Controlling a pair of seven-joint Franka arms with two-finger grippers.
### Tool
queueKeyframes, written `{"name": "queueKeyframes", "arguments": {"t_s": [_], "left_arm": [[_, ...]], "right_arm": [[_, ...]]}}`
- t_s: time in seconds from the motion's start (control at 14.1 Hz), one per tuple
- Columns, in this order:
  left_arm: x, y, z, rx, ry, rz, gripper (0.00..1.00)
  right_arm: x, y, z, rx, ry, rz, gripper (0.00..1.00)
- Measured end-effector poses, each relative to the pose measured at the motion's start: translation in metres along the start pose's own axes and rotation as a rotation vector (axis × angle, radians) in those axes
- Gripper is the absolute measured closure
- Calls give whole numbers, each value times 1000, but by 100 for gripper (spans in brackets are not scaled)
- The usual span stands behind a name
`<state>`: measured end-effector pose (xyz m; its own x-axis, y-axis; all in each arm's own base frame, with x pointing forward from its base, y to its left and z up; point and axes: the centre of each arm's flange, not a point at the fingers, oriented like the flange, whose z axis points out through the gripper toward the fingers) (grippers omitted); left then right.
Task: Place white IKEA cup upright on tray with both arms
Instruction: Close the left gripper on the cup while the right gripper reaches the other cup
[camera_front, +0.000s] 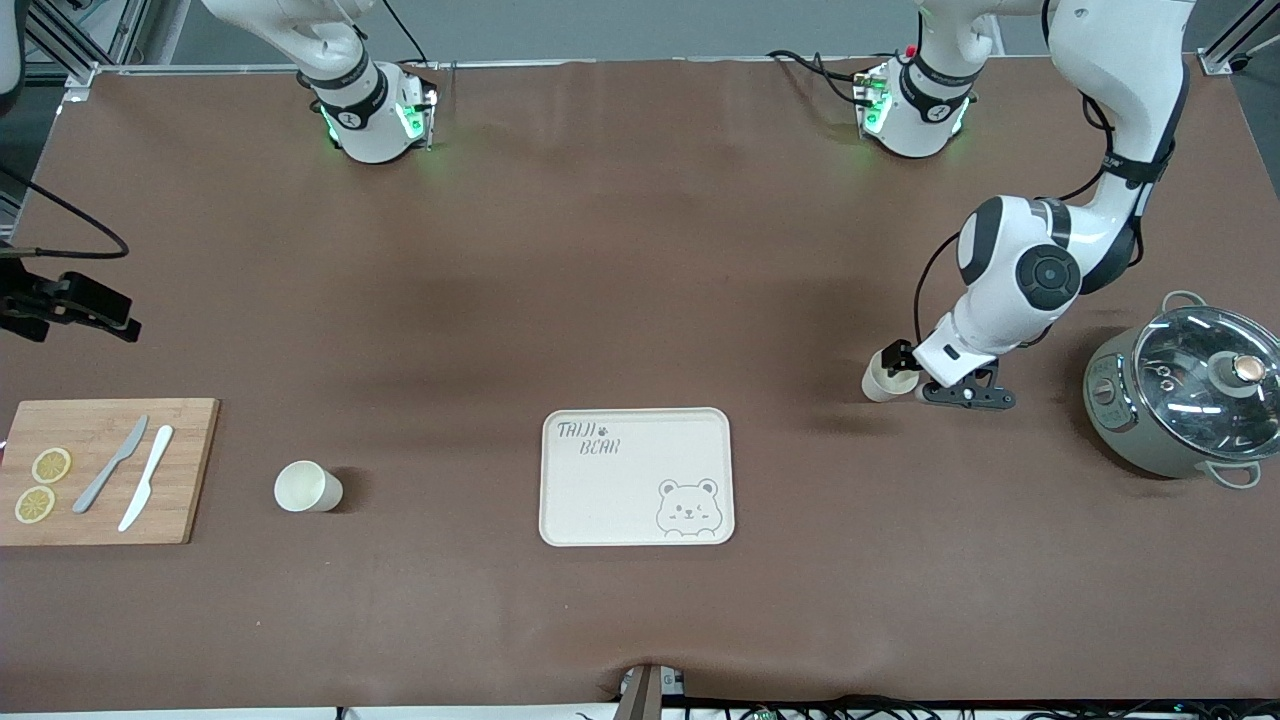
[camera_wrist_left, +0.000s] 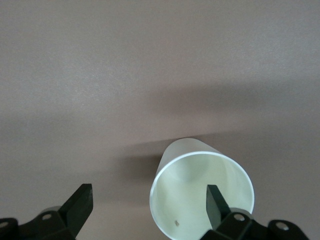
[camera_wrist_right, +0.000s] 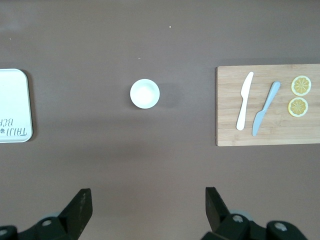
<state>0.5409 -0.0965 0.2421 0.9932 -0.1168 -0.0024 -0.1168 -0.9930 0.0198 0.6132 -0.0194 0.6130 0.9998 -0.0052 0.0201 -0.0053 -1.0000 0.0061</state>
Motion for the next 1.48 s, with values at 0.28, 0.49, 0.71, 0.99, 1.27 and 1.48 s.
{"name": "queueKeyframes", "arguments": {"t_s": [0.28,0.49,0.71,0.99,1.27,1.48], "left_arm": [[2,1,9,-4,11,4,0],[5,2,13,-7,14,9,0],[8,4,18,-9,8,11,0],[7,5,29,-11,-10,-4,28],[12,6,34,-14,-11,-17,70],[26,11,20,-17,26,-49,96]], "right_arm": [[16,-8,22,-4,10,-12,0],[28,-8,36,-8,25,-12,0],[50,-7,75,3,32,-3,0],[75,5,144,53,0,24,0],[89,17,194,47,-5,-49,0],[96,17,232,43,-29,-56,0]]}}
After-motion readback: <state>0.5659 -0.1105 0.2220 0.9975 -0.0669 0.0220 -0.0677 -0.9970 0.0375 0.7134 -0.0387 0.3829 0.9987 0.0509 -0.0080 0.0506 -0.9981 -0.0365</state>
